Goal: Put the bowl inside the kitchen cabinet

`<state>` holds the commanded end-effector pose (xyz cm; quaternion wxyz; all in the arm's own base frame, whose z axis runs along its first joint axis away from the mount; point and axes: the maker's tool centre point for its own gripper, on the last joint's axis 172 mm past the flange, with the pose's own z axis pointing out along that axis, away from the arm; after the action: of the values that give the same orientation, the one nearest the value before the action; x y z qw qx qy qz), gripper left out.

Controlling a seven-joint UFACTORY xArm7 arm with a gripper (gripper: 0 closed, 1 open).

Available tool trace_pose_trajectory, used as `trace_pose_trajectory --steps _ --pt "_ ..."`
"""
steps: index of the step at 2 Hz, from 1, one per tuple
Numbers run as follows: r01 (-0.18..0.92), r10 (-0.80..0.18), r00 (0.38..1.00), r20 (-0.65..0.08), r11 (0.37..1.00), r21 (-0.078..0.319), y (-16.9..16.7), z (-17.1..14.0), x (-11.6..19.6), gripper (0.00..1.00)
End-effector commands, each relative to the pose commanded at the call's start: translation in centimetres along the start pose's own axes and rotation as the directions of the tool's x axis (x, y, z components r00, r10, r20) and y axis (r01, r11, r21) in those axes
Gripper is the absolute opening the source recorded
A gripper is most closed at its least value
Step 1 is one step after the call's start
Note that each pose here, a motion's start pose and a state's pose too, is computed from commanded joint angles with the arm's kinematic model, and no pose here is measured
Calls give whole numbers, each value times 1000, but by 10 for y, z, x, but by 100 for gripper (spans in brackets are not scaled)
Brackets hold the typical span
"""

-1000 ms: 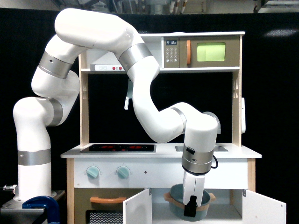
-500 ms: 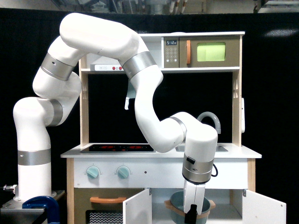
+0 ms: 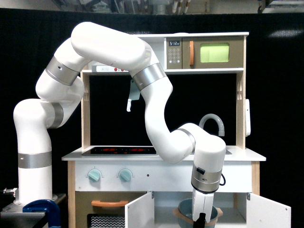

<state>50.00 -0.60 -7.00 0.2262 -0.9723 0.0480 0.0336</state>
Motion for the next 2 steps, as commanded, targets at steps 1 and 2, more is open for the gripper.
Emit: trace_pose_trajectory --steps 1,2 --pt "0 0 1000 0 1000 0 -50 33 2 0" --pt "0 0 1000 0 1000 0 -69 56 -6 0"
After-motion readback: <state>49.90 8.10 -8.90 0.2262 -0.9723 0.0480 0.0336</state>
